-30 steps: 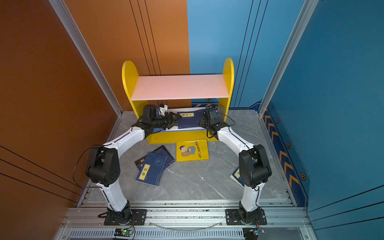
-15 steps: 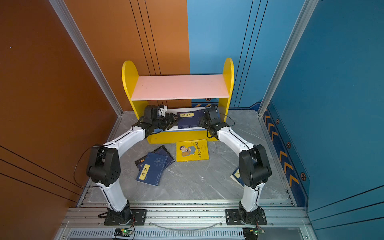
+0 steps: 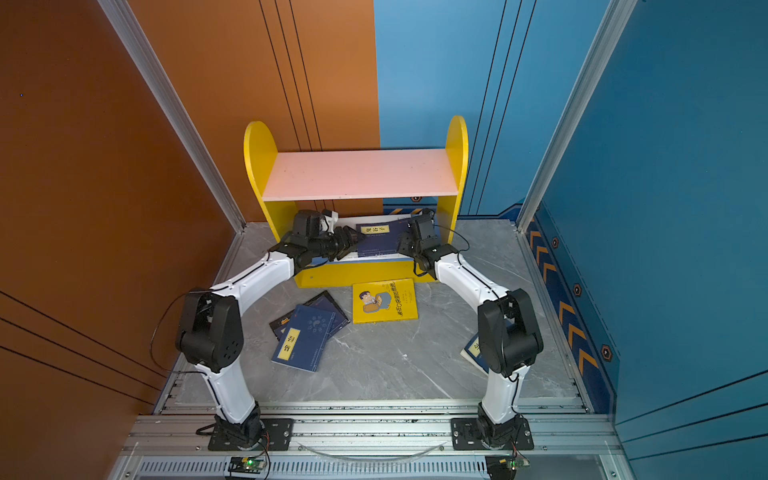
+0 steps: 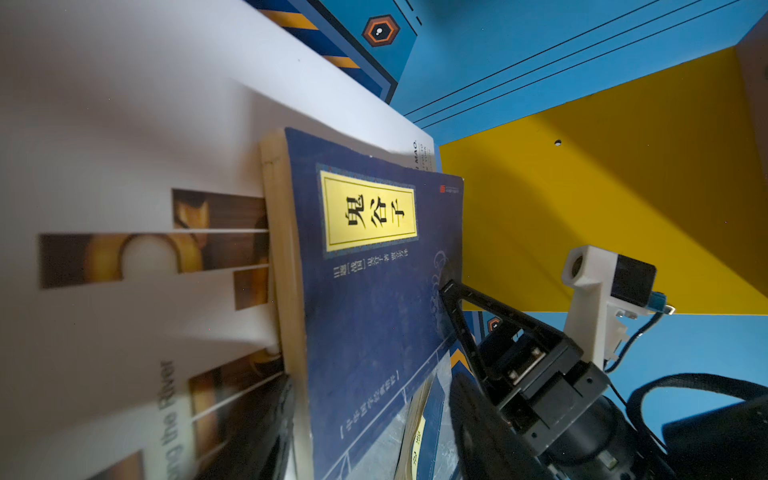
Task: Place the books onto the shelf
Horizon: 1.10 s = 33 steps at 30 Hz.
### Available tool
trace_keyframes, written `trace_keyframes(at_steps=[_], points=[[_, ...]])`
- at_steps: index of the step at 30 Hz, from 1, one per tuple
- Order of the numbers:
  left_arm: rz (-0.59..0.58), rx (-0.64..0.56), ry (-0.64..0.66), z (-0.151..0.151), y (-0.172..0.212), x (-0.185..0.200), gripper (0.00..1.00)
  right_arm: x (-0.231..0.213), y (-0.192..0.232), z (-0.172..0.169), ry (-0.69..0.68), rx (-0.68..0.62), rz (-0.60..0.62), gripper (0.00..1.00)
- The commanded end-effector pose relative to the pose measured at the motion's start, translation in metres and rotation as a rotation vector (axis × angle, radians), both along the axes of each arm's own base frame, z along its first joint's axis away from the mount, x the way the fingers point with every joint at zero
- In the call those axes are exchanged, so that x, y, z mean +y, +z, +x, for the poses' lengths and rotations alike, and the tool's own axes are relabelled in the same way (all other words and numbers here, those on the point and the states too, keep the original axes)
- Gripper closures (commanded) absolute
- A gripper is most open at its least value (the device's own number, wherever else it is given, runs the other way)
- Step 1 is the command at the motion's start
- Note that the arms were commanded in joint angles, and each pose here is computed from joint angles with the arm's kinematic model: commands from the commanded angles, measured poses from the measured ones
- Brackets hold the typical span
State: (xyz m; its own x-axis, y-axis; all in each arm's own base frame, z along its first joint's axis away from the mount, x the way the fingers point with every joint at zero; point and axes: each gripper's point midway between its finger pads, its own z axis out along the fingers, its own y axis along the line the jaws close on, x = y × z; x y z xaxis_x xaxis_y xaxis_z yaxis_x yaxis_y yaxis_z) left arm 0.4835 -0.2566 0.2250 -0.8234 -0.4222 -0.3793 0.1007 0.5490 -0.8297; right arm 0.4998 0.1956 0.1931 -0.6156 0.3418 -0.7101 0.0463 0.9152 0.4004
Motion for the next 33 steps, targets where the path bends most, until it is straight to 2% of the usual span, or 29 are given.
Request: trace_keyframes(at_steps=[1, 33], points=[[0.008, -0.031, -0.005, 0.005, 0.008, -0.005, 0.39, -0.002, -0.012, -0.001, 0.019, 0.026, -0.019, 0.43], [-0.012, -0.037, -0.010, 0.016, 0.009, -0.009, 0.38, 0.010, -0.003, -0.004, 0.060, 0.010, -0.037, 0.42]])
